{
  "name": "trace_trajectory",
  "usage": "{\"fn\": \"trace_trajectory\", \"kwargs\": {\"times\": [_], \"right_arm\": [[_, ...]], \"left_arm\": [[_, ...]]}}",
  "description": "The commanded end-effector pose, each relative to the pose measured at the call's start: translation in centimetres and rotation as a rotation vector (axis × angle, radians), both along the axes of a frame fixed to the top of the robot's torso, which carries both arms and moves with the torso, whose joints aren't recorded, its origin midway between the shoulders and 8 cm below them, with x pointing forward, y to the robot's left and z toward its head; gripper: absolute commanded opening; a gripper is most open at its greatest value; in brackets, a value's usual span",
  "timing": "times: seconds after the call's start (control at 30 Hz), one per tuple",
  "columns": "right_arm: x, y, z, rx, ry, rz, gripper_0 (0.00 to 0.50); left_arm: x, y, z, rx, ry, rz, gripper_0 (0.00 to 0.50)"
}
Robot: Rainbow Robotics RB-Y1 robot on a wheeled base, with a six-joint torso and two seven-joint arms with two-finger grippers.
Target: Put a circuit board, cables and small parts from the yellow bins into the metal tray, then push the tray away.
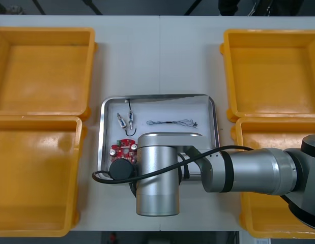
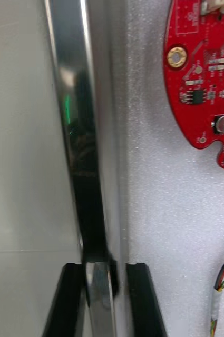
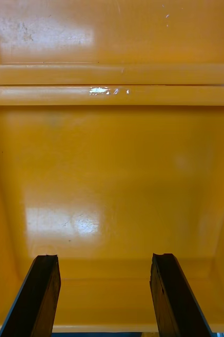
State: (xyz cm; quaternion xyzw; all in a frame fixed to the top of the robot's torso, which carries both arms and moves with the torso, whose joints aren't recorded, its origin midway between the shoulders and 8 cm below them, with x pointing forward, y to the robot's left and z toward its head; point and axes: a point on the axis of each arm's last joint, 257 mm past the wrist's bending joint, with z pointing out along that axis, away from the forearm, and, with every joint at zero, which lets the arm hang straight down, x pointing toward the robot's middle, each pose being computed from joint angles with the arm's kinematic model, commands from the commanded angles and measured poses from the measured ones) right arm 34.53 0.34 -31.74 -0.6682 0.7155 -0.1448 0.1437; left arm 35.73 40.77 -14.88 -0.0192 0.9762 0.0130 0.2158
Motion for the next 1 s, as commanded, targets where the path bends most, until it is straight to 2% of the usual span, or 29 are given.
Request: {"fn": "trace_trajectory", "kwargs": {"times": [0.03, 0.2, 0.33, 0.43, 0.67, 1.0], "right_arm": [[0.0, 2.1, 1.2, 0.012, -0.04, 0.075, 0.0], [0.9, 2.2, 1.8, 0.013, -0.076, 0.074, 0.0], [2.5, 2.3, 3.1, 0.011, -0.137, 0.076, 0.0], [4.1, 2.7, 4.5, 0.014, -0.203, 0.085, 0.0], [6.8, 2.7, 7.0, -0.002, -0.296, 0.089, 0.0], [9.9, 3.5, 10.1, -0.014, -0.383, 0.1, 0.0]], "left_arm": [[-0.3, 0.7, 0.9, 0.03, -0.023, -0.01, 0.5], [-0.3, 0.7, 0.9, 0.03, -0.023, -0.01, 0.5], [-0.3, 0.7, 0.9, 0.03, -0.023, -0.01, 0.5], [-0.3, 0.7, 0.9, 0.03, -0.023, -0.01, 0.5], [-0.3, 0.7, 0.9, 0.03, -0.023, -0.01, 0.5], [-0.3, 0.7, 0.9, 0.03, -0.023, -0.01, 0.5]]}}
